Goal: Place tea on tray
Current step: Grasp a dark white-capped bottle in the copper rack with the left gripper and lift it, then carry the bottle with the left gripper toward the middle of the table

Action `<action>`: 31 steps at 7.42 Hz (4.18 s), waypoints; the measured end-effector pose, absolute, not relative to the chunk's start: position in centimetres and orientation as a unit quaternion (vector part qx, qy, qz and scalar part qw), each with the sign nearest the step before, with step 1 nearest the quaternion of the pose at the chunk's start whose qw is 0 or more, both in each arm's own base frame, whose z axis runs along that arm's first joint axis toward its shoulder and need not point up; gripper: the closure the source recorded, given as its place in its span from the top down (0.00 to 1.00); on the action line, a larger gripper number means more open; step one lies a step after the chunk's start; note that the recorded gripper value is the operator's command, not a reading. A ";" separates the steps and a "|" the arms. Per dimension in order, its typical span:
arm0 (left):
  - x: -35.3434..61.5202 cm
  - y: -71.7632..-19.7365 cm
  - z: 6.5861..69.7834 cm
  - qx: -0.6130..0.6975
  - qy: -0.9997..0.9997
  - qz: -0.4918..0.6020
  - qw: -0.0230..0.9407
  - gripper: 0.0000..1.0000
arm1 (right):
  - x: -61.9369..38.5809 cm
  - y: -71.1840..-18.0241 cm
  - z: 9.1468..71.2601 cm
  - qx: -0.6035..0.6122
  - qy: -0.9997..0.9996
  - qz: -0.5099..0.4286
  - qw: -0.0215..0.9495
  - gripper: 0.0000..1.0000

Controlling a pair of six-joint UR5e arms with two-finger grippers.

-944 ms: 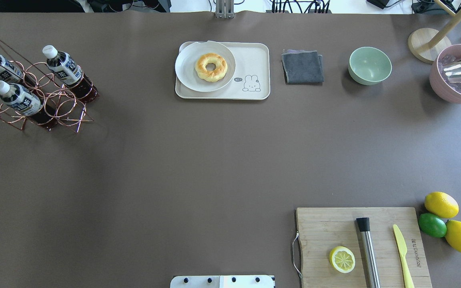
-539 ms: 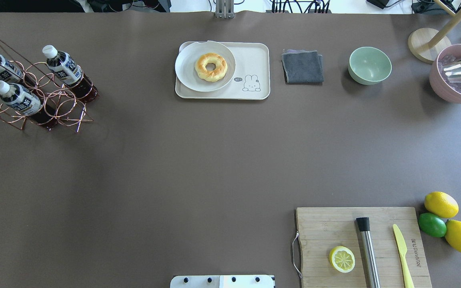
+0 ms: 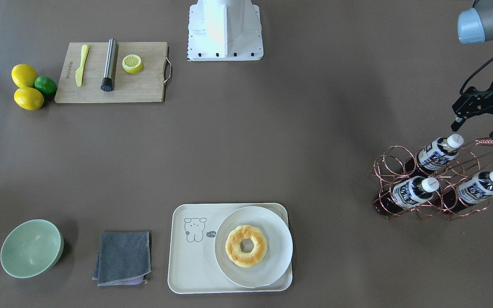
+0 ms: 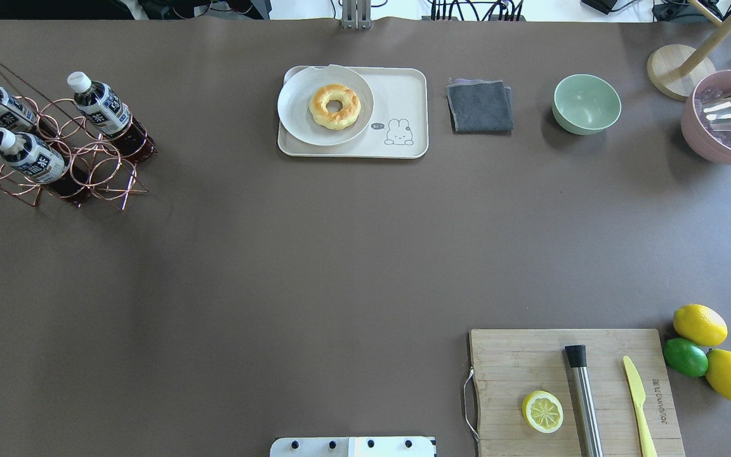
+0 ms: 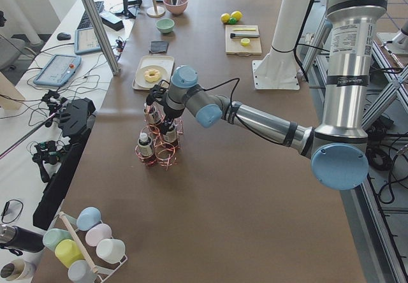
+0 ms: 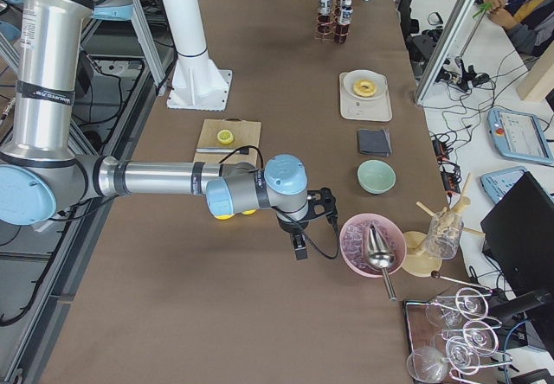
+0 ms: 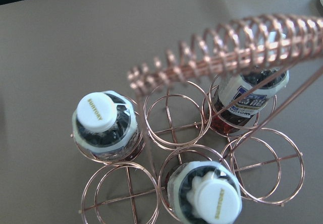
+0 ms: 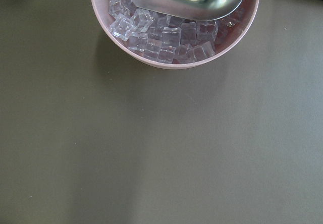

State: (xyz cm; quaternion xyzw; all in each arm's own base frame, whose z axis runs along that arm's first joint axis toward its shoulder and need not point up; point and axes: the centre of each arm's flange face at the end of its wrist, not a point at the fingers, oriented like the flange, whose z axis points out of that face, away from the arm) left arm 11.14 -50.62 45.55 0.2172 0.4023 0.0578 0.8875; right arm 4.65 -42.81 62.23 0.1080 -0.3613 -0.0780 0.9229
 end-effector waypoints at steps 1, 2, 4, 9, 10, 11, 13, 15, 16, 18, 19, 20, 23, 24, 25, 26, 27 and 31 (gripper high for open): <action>13.1 -51.0 45.3 0.218 0.396 0.060 0.890 0.86 | 4.6 -42.9 62.2 0.108 -0.361 -0.079 0.923 1.00; 14.2 -51.2 45.3 0.218 0.392 0.062 0.892 0.72 | 4.4 -43.0 62.2 0.108 -0.361 -0.080 0.923 1.00; 14.8 -51.4 45.8 0.215 0.388 0.063 0.894 0.23 | 4.2 -43.1 62.1 0.108 -0.361 -0.083 0.923 1.00; 14.9 -51.3 45.4 0.211 0.393 0.053 0.894 0.00 | 3.8 -43.4 61.5 0.112 -0.361 -0.089 0.922 1.00; 14.7 -51.4 45.1 0.213 0.394 0.052 0.893 0.00 | 3.8 -43.4 61.5 0.112 -0.362 -0.089 0.921 1.00; 13.7 -51.4 44.3 0.220 0.397 0.049 0.890 0.00 | 3.8 -43.4 61.4 0.112 -0.362 -0.090 0.921 1.00; 9.5 -51.7 42.2 0.232 0.413 0.038 0.880 0.00 | 3.7 -43.4 61.4 0.112 -0.362 -0.090 0.921 1.00; 5.6 -51.4 40.1 0.245 0.433 0.033 0.867 0.00 | 3.7 -43.4 61.4 0.112 -0.362 -0.091 0.921 1.00; 4.2 -51.3 38.0 0.248 0.442 0.030 0.861 0.00 | 3.7 -43.4 61.4 0.112 -0.362 -0.092 0.921 1.00; 3.1 -50.9 34.3 0.248 0.445 0.025 0.860 0.00 | 3.7 -43.4 61.3 0.113 -0.362 -0.092 0.921 1.00; 3.2 -50.3 32.4 0.247 0.445 0.026 0.861 0.00 | 3.6 -43.4 61.2 0.115 -0.365 -0.093 0.919 1.00; 3.9 -49.4 30.1 0.243 0.442 0.031 0.863 0.00 | 3.6 -43.3 61.0 0.115 -0.371 -0.094 0.917 1.00; 10.5 -45.1 20.0 0.218 0.421 0.026 0.880 0.00 | 3.4 -42.7 61.0 0.111 -0.386 -0.094 0.911 1.00; 14.5 -43.5 16.7 0.208 0.427 0.014 0.880 0.00 | 3.4 -42.7 61.0 0.110 -0.387 -0.094 0.911 1.00; 18.1 -42.2 14.5 0.202 0.434 0.005 0.878 0.00 | 3.4 -42.7 61.2 0.109 -0.387 -0.094 0.911 1.00; 21.7 -41.1 12.6 0.200 0.438 -0.006 0.877 0.00 | 3.4 -42.7 61.3 0.107 -0.386 -0.093 0.911 1.00; 25.6 -40.5 10.4 0.189 0.441 -0.028 0.877 0.00 | 3.4 -42.7 61.4 0.106 -0.386 -0.092 0.912 1.00; 43.8 -37.4 3.7 0.171 0.392 -0.071 0.901 0.00 | 3.4 -42.9 62.3 0.099 -0.386 -0.089 0.913 1.00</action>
